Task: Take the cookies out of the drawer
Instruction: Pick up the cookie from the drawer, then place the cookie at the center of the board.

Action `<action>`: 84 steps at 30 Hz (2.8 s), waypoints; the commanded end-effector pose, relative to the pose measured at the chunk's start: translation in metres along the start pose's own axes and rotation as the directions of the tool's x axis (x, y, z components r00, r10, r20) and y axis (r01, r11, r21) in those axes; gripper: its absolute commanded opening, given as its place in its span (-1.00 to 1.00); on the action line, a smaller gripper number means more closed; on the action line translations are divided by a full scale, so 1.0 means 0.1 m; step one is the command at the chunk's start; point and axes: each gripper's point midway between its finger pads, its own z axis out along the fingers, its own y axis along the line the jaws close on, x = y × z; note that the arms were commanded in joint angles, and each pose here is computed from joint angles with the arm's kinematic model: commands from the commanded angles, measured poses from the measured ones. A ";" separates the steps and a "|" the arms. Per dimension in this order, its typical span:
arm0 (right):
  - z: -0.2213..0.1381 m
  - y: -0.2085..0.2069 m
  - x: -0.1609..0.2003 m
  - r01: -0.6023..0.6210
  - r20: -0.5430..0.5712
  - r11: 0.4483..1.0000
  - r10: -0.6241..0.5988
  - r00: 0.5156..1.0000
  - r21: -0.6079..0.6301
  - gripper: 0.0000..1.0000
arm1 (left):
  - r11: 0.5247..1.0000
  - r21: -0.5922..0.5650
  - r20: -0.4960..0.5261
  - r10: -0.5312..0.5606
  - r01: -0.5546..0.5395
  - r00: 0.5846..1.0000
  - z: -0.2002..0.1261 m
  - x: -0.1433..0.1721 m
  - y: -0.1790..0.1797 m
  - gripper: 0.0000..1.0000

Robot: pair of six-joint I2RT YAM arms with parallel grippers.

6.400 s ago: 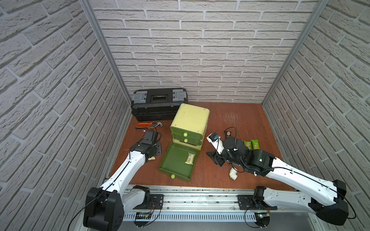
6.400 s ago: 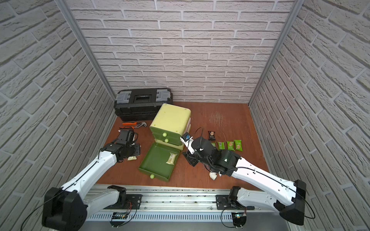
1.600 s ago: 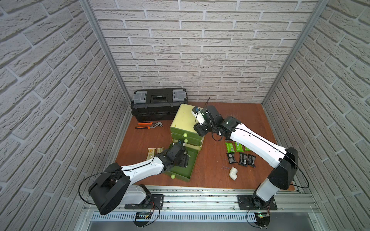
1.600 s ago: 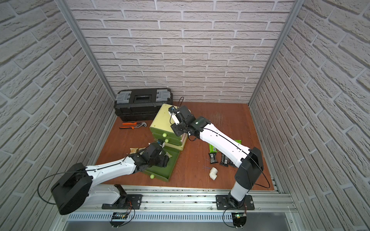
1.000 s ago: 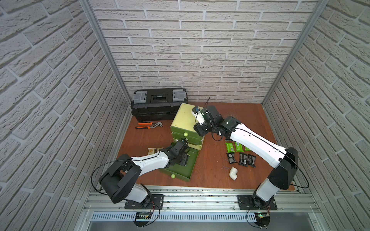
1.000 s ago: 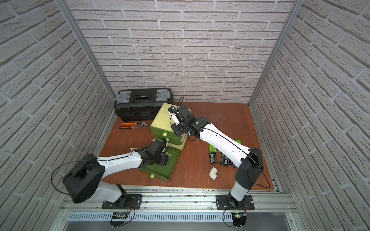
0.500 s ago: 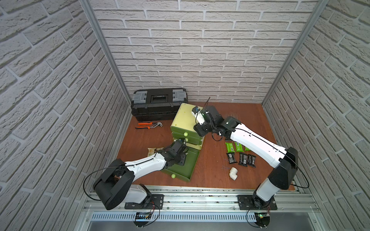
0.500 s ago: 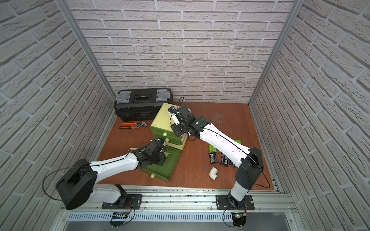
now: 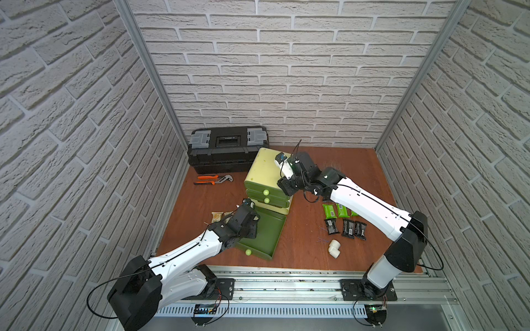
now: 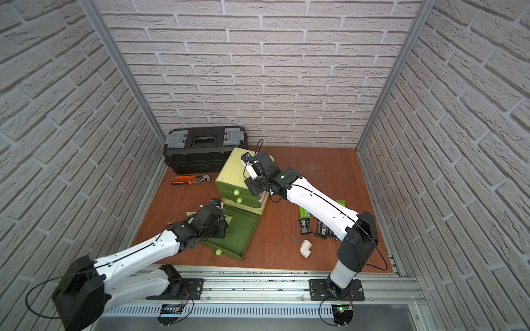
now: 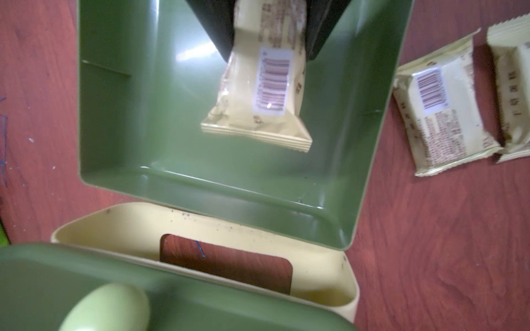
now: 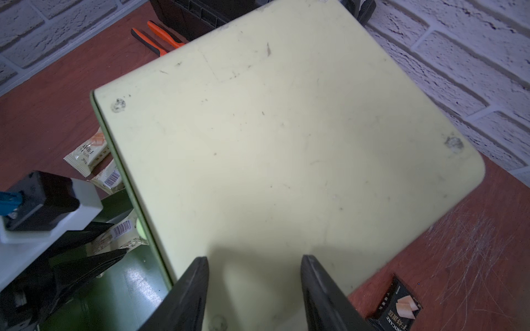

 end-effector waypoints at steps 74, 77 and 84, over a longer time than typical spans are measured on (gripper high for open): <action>0.05 0.08 0.24 -0.004 -0.047 0.999 0.002 0.999 -0.049 0.12 | 0.829 -0.214 0.046 -0.520 0.517 0.853 -0.74 -0.51 1.76 0.20; 0.03 0.08 0.21 -0.012 -0.039 0.999 0.010 0.999 -0.050 0.12 | 0.840 -0.193 0.061 -0.506 0.508 0.860 -0.86 -0.45 1.50 0.12; -0.11 0.08 0.09 0.003 -0.014 0.998 -0.004 1.000 -0.057 0.14 | 0.827 -0.190 0.103 -0.520 0.530 0.848 -1.04 -0.16 1.07 0.00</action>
